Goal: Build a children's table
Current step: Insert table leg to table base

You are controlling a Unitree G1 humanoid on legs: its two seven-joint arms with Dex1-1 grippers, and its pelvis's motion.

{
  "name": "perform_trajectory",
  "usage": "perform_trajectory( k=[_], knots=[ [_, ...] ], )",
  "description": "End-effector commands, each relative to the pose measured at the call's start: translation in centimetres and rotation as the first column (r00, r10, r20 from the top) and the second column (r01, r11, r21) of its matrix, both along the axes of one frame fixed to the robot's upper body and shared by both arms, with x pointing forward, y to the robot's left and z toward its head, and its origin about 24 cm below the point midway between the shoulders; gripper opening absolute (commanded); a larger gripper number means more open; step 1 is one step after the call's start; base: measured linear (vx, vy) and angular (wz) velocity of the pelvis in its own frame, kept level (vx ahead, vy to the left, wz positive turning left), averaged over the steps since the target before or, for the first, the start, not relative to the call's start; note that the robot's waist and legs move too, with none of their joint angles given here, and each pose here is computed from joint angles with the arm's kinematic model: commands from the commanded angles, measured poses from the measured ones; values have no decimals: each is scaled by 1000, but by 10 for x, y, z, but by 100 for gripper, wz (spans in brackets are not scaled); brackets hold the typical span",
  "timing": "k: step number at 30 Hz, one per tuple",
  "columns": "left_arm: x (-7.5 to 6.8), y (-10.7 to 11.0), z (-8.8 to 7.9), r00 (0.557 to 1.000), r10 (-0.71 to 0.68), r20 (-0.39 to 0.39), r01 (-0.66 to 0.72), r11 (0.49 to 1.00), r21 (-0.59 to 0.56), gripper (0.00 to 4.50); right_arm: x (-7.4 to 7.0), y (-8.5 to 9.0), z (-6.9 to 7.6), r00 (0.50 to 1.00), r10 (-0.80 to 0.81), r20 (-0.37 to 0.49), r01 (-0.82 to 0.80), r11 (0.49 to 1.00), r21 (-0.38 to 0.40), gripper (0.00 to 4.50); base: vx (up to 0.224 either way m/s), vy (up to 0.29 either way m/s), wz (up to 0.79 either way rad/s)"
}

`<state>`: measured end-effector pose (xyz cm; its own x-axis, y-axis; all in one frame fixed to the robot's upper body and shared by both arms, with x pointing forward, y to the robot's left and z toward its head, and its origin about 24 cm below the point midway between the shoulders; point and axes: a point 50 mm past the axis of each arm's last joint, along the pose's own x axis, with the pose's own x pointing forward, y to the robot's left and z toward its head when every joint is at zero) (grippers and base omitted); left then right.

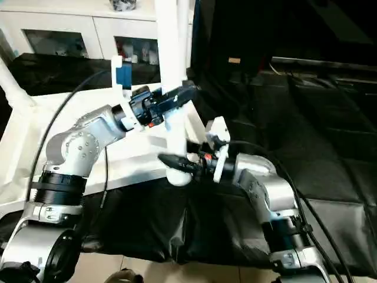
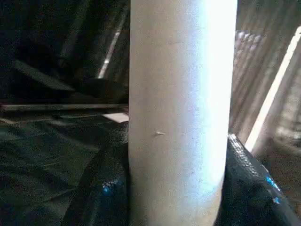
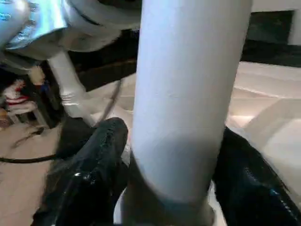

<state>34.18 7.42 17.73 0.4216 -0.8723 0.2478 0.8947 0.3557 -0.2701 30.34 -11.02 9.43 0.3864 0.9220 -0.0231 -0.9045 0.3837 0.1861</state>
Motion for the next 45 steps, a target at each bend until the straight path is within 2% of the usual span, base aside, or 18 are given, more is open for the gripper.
perform_trajectory(
  k=[1, 7, 10, 27, 34, 37, 39, 45],
  knots=[
    [2, -3, 5, 997, 67, 32, -68, 997, 46, 184, 9, -1, 7, 996, -77, 42, 78, 997, -26, 311, 0, 0, 0],
    [4, -5, 7, 985, 159, 62, -163, 984, 73, 184, 18, -2, 7, 985, -171, 13, 171, 984, -51, 311, 0, 0, 0],
    [4, -13, 9, 974, 210, 85, -219, 970, 103, 184, 22, -2, 4, 975, -223, 14, 223, 971, -82, 311, 0, 0, 0],
    [5, -20, 9, 957, 254, 140, -275, 949, 154, 184, 27, 16, -4, 958, -286, 24, 286, 948, -136, 311, 0, 0, 0],
    [5, -20, 9, 956, 250, 151, -273, 948, 161, 184, 27, 19, -5, 960, -279, 14, 278, 950, -141, 235, 0, 0, 0],
    [3, -22, 9, 958, 236, 163, -263, 949, 173, 184, 26, 18, -7, 964, -266, 11, 264, 950, -166, 227, 0, 0, 0],
    [3, -22, 9, 959, 230, 167, -258, 950, 176, 184, 26, 18, -9, 966, -257, 11, 254, 950, -179, 199, 0, 0, 0],
    [2, -24, 8, 962, 208, 179, -242, 950, 195, 184, 25, 18, -9, 969, -246, 4, 243, 954, -174, 189, 0, 0, 0]
  ],
)
